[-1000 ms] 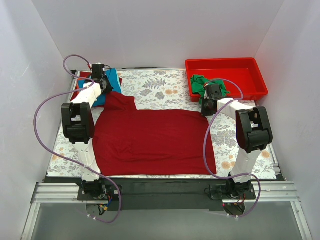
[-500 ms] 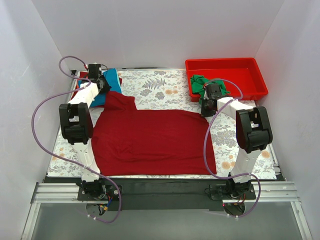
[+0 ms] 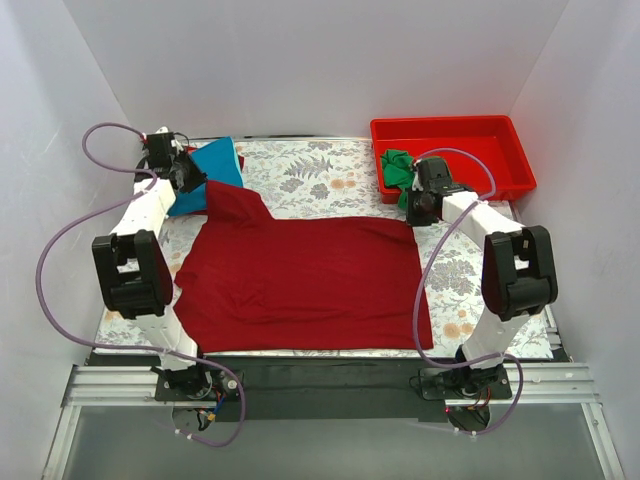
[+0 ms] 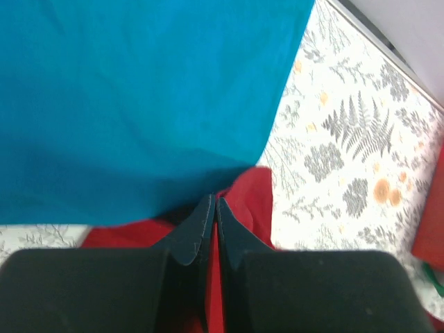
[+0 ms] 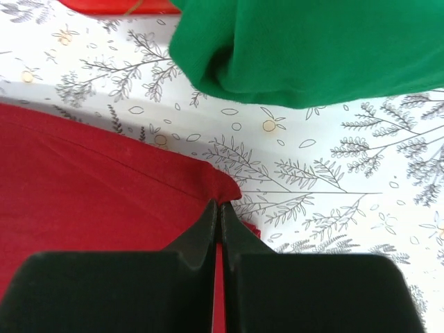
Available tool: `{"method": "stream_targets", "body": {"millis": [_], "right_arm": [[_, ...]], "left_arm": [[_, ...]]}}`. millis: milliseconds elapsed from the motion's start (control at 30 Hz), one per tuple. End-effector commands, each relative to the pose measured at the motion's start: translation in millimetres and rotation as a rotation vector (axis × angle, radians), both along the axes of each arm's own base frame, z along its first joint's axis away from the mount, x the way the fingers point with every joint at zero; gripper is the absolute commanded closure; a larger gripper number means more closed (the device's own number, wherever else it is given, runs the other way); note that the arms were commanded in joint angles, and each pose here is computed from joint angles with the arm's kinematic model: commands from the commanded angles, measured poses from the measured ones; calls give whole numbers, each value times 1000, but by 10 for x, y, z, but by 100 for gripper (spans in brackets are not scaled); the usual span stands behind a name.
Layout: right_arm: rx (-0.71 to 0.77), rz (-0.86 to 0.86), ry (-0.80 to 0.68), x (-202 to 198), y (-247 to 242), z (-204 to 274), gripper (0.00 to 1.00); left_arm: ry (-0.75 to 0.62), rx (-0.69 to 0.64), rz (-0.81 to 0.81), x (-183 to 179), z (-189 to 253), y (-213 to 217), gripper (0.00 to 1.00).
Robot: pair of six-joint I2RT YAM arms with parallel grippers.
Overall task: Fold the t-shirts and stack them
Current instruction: Fold the tshirt
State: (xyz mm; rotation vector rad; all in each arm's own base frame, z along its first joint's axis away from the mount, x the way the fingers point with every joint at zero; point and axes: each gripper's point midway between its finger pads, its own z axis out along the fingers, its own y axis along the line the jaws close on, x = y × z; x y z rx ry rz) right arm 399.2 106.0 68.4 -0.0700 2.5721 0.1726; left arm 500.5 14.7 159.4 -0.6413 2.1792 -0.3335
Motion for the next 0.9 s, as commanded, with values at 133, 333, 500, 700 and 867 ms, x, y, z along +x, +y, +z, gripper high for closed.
{"method": "stream_targets", "body": {"millis": [133,333,500,700,867], "right_arm": [[-18,-31,-46,-111,-93,248,99],[-36,-40,-41,-210,-151,244,99],[-27,-46,-45,-272,-156,311,99],[-19,-58,-28,-450,-178,320,99],[-26,-65,3,-618,-203,248,99]], "left_arm": [[-54,-22,-21,-446,230,-73,100],[-76,40,17,-896,378,28,100],[-41,54,33,-1354,310,17,100],[-20,129,142,-1824,352,192,100],[25,135,192,-2137,299,221,100]]}}
